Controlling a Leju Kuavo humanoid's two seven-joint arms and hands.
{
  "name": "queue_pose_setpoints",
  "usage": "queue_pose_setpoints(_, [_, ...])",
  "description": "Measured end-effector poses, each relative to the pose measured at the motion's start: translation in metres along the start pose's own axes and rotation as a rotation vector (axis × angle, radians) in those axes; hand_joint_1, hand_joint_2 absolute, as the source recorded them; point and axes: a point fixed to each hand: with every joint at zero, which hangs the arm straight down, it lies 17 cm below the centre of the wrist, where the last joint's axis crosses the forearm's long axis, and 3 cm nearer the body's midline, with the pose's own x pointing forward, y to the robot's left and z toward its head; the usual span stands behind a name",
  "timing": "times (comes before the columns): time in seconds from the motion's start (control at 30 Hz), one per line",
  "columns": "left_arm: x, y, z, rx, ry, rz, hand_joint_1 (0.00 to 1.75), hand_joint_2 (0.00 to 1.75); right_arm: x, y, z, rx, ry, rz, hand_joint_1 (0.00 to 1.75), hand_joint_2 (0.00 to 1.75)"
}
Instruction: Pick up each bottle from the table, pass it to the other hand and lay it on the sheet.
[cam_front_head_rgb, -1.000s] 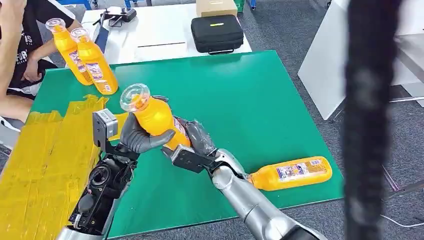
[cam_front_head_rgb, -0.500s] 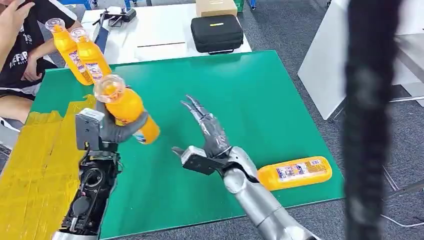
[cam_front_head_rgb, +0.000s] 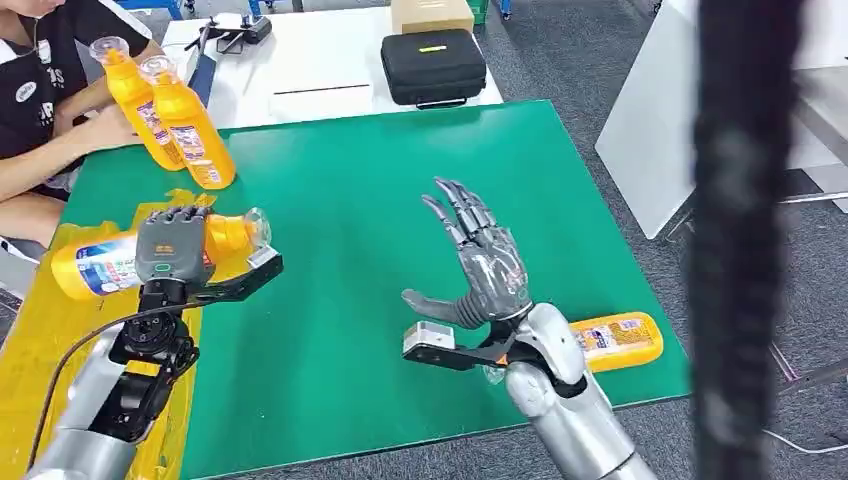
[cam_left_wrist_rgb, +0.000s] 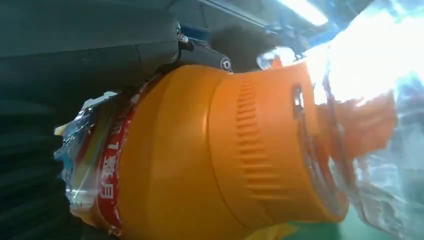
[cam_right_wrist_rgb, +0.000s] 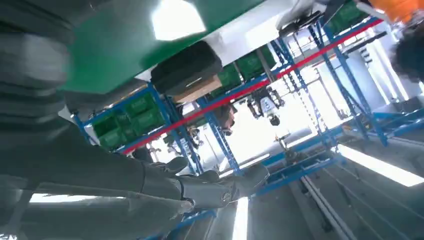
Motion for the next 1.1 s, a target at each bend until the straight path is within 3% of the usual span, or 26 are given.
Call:
queue_pose_setpoints(0.23, [-0.004,-0.022,0.0,-0.058,-0.029,-0.049,1.75,1.75,-0.002,-0.01,0.003,-0.014,0.0,0.013,0.0,1.75])
queue_pose_setpoints(0.4, [-0.002,-0.066,0.003,-0.22,-0.134,-0.071,1.75,1.75,-0.008,-0.014,0.013,-0.014,0.02,0.055,0.0,1.75])
queue_pose_setpoints(0.43, [-0.008,-0.077,0.005,-0.252,-0.134,-0.068,1.43,1.75,-0.01,-0.016,0.018,-0.013,0.031,0.062,0.0,1.75])
queue_pose_setpoints(0.47, [-0.013,-0.084,0.005,-0.274,-0.131,-0.061,0.0,1.75,-0.012,-0.017,0.024,-0.01,0.042,0.07,0.0,1.75])
queue_pose_setpoints(0.57, [-0.023,-0.098,0.008,-0.298,-0.106,-0.04,0.0,1.75,-0.018,-0.02,0.037,0.012,0.075,0.094,0.0,1.75])
queue_pose_setpoints(0.6, [-0.024,-0.099,0.008,-0.29,-0.091,-0.025,0.0,0.0,-0.019,-0.021,0.04,0.021,0.085,0.096,0.0,1.75])
queue_pose_setpoints(0.9, [-0.029,-0.102,0.011,-0.263,0.031,0.094,0.0,0.0,-0.03,-0.007,0.047,0.137,0.123,0.106,0.0,1.75])
queue_pose_setpoints(1.1, [-0.02,-0.1,0.012,-0.239,0.048,0.256,0.0,0.0,-0.035,0.007,0.05,0.221,0.138,0.119,0.0,1.75])
